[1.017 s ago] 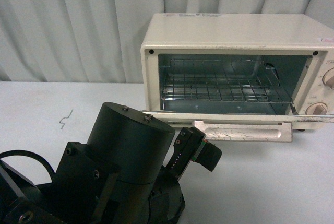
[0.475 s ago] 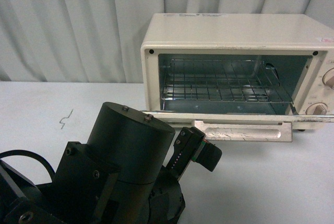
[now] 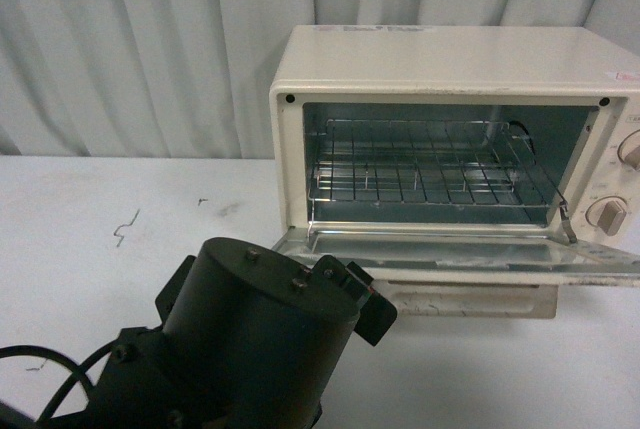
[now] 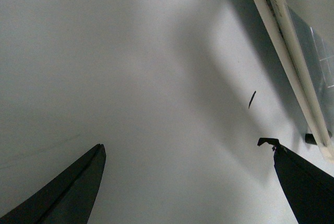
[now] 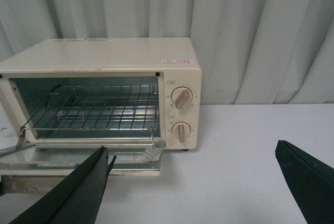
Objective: Open oven
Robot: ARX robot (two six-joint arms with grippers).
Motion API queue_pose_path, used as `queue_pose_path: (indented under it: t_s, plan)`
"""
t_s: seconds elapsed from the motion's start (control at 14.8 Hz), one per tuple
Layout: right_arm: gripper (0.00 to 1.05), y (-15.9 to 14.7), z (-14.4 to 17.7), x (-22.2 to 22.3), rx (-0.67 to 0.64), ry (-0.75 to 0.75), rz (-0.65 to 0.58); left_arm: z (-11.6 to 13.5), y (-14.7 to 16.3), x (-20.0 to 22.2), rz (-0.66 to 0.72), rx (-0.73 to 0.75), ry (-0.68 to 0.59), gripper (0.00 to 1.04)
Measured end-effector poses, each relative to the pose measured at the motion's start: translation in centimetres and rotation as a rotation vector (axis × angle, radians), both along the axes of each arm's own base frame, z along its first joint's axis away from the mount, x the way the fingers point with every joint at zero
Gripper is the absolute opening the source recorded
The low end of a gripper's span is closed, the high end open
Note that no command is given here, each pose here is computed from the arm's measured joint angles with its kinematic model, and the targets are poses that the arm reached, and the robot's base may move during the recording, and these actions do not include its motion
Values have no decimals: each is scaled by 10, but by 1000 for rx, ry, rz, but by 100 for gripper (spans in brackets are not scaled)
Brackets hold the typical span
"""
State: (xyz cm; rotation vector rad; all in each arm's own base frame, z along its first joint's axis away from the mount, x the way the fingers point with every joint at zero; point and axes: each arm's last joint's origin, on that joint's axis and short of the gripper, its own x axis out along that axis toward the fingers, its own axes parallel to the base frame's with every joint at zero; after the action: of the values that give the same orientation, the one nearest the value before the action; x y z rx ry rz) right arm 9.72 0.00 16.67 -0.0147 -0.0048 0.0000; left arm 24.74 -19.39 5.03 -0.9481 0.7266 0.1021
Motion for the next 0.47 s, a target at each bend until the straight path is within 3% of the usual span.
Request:
queue_pose_path:
  t_s: [0.27, 0.47]
  plan:
    - [98, 0, 0, 0, 0, 0, 0, 22, 17, -33, -161, -11, -30, 98]
    - [98, 0, 0, 0, 0, 0, 0, 60, 36, -54, -208, 51, -153, 98]
